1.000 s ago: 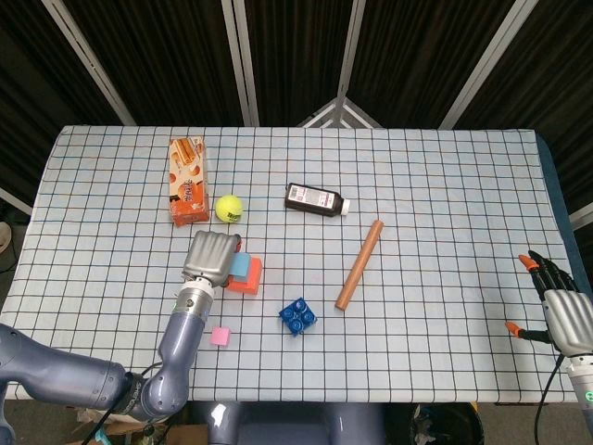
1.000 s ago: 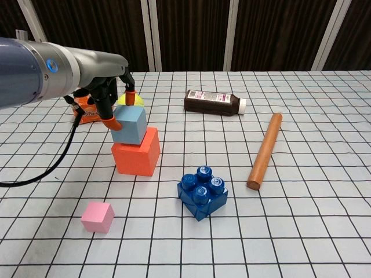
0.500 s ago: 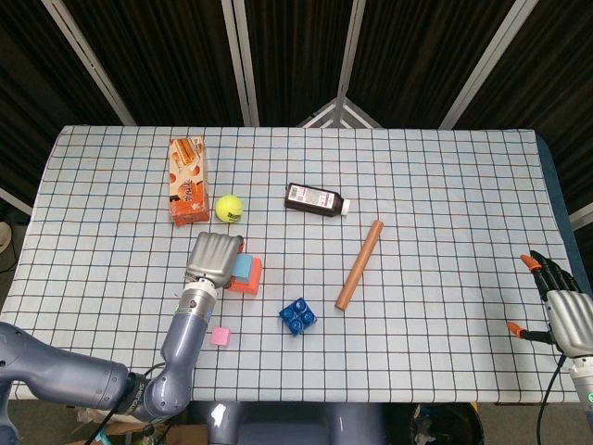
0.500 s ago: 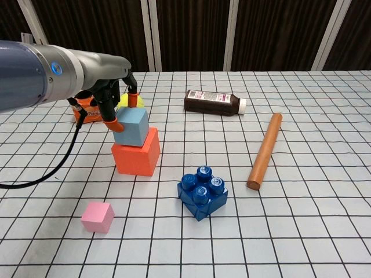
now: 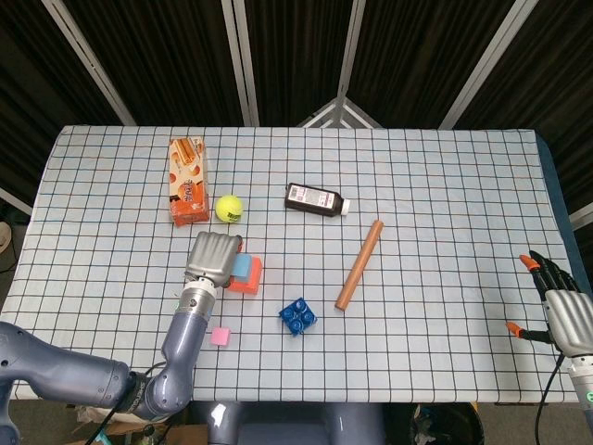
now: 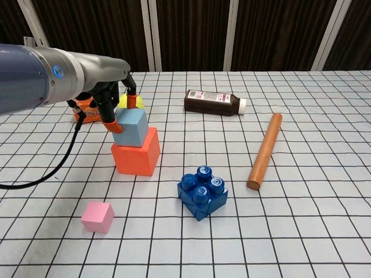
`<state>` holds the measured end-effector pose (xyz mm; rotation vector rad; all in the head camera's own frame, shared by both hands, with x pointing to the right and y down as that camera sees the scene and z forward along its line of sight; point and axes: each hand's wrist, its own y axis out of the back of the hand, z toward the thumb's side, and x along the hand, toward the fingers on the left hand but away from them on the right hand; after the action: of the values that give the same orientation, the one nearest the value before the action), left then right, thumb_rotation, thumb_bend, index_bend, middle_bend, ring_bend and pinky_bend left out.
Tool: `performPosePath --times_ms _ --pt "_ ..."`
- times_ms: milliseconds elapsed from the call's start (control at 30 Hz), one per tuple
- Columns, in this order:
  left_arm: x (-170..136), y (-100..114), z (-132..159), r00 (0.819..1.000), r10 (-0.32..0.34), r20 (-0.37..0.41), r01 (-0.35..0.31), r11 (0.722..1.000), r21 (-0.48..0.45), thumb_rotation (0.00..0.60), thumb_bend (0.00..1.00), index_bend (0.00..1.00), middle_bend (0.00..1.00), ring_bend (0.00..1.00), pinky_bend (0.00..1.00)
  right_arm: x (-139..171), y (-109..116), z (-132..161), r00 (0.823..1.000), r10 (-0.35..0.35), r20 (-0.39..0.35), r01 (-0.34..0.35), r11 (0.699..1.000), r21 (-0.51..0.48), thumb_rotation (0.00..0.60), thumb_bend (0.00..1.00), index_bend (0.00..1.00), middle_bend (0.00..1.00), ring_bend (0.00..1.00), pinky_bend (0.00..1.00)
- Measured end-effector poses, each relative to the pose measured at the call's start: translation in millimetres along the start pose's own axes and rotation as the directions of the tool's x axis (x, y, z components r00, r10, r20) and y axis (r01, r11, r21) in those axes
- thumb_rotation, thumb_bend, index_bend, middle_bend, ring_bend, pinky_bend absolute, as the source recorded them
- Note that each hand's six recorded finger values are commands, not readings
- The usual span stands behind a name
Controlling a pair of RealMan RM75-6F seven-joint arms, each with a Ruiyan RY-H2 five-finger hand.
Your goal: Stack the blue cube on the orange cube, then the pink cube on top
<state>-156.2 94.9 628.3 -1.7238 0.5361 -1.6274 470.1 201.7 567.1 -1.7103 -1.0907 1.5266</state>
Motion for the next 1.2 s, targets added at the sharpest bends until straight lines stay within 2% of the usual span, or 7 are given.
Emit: performPosePath --times_ms 200,400,900,1033,1200 --pt "0 -1 0 1.0 -0.001 0.001 0.001 1.0 0.0 0.6 0.33 0.41 0.8 0.75 0.82 0 0 0 1.0 0.0 0.002 0.0 1.0 0.0 0.6 0.13 0.0 0.01 0.06 0.13" --pt "0 -1 1 1.0 0.004 0.008 -0.004 1.0 0.003 0.6 0.2 0.34 0.79 0.75 0.82 0 -1 0 1.0 0.004 0.004 -0.004 1.0 0.0 0.6 0.13 0.0 0.01 0.06 0.13" --pt "-5 1 3 1.0 0.014 0.019 -0.015 0.999 0.029 0.6 0.08 0.26 0.77 0.73 0.81 0 -1 -1 1.0 0.014 0.015 -0.014 1.0 -0.003 0.6 0.13 0.0 0.02 0.06 0.13" --pt "-12 8 -2 0.999 0.023 0.025 -0.024 1.0 0.014 0.6 0.08 0.25 0.77 0.73 0.81 0 -1 -2 1.0 0.017 0.02 -0.017 1.0 -0.003 0.6 0.13 0.0 0.02 0.06 0.13" --pt "-29 29 -18 0.996 0.083 0.036 -0.082 0.996 -0.036 0.6 0.08 0.28 0.77 0.73 0.81 0 -2 -2 0.999 0.023 0.024 -0.023 1.0 -0.002 0.6 0.13 0.0 0.01 0.06 0.13"
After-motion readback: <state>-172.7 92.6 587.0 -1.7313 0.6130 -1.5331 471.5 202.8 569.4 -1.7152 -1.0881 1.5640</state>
